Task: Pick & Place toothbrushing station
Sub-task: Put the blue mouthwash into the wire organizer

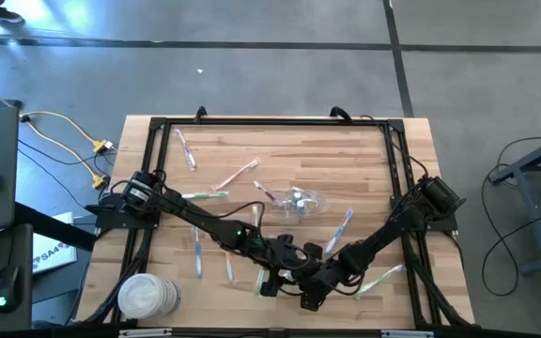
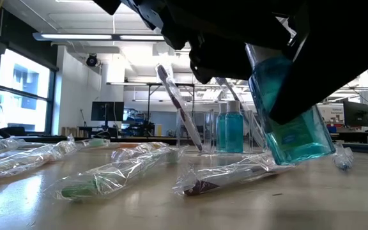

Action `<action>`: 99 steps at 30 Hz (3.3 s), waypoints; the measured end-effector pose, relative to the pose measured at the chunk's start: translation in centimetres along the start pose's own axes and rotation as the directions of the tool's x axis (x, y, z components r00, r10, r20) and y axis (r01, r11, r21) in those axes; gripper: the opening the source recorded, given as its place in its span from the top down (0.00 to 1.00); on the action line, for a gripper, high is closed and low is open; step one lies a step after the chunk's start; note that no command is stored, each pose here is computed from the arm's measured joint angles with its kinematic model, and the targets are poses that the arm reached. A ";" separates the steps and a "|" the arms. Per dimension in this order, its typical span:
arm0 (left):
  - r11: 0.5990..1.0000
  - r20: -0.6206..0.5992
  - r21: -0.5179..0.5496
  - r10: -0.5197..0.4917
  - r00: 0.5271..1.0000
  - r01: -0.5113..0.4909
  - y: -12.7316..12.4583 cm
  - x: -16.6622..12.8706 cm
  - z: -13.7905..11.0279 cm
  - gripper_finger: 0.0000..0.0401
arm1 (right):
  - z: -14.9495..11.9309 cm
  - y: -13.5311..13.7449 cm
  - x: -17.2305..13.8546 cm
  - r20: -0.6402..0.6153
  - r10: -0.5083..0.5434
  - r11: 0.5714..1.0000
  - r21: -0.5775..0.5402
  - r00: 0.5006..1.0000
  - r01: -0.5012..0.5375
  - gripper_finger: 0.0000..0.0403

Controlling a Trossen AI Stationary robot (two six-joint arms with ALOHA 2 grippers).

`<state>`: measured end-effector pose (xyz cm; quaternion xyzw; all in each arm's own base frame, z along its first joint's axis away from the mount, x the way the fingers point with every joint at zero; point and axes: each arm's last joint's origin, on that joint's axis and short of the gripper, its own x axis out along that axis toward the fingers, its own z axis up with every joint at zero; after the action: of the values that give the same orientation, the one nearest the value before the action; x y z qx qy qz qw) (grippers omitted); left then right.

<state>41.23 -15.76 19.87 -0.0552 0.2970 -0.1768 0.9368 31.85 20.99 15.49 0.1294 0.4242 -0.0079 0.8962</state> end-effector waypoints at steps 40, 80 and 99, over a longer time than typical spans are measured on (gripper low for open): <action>1.000 -0.043 0.011 -0.012 0.999 0.013 0.0 0.0 -0.4 0.77 | 0.0 0.1 0.0 -0.018 0.024 1.000 0.015 1.000 -0.024 0.64; 0.964 -0.188 0.194 0.219 0.957 -0.182 3.9 -11.2 10.8 0.77 | -7.0 5.2 -7.8 0.121 -0.139 0.948 0.304 0.983 0.096 0.72; 0.954 -0.193 0.299 0.036 0.981 0.024 13.4 -14.5 10.8 0.77 | -7.9 6.9 -8.8 0.263 -0.092 0.954 0.300 0.960 0.009 0.73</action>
<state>40.43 1.98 33.67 0.1062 0.3578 -0.2216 0.9009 21.07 28.72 18.99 0.2488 0.2935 -0.1122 0.9162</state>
